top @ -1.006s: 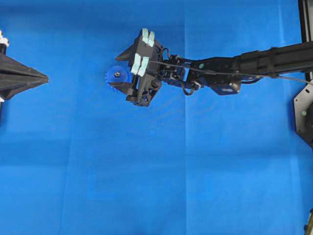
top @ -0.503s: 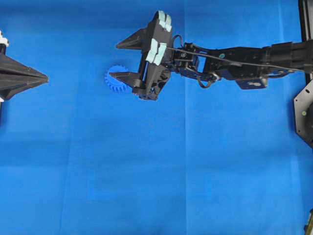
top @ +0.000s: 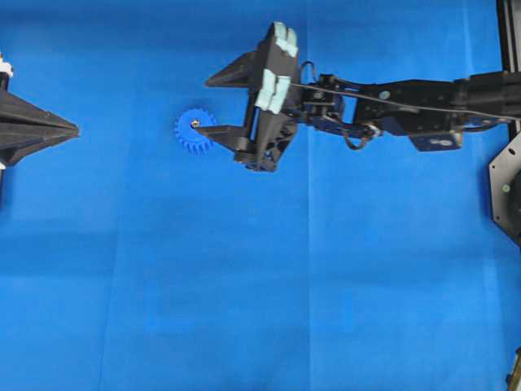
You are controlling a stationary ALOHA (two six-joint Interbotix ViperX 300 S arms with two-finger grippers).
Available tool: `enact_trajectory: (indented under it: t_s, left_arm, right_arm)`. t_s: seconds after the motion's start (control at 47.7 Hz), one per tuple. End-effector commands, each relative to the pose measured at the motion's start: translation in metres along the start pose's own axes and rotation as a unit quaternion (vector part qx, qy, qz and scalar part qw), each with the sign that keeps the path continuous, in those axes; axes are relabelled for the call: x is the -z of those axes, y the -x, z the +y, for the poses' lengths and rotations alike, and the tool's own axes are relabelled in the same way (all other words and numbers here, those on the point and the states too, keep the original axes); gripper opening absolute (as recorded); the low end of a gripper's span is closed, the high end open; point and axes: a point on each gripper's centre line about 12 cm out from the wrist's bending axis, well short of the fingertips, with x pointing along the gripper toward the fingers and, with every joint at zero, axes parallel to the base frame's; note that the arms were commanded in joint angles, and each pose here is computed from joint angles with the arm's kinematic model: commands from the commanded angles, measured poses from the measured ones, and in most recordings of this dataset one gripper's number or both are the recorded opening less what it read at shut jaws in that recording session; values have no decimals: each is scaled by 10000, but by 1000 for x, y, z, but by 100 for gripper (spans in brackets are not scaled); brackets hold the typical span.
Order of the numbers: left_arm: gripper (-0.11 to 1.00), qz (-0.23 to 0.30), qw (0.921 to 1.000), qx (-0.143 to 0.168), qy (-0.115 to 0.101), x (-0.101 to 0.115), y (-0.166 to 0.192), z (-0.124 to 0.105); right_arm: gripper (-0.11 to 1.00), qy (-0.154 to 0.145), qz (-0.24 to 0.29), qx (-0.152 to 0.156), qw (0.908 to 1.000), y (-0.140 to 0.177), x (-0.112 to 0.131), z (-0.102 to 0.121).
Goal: Insert the shaft placed at a random location into the center hole of the small gear at another random location.
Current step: 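Raise the open right gripper away from the gear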
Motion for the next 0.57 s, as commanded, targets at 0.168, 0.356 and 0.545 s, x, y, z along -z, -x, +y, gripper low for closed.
enact_trajectory:
  t_s: [0.168, 0.356, 0.545]
  left_arm:
    - [0, -92, 10000, -6, -1, -6, -1, 0]
    - [0, -84, 10000, -5, -8, -5, -1, 0]
    - [0, -84, 10000, -6, -1, -5, -1, 0]
  right_arm:
    - [78, -5, -174, -71, 9998, 32, -10, 3]
    - [78, -6, -193, -92, 9998, 50, -7, 3]
    - [78, -3, -152, -103, 9998, 57, -2, 4]
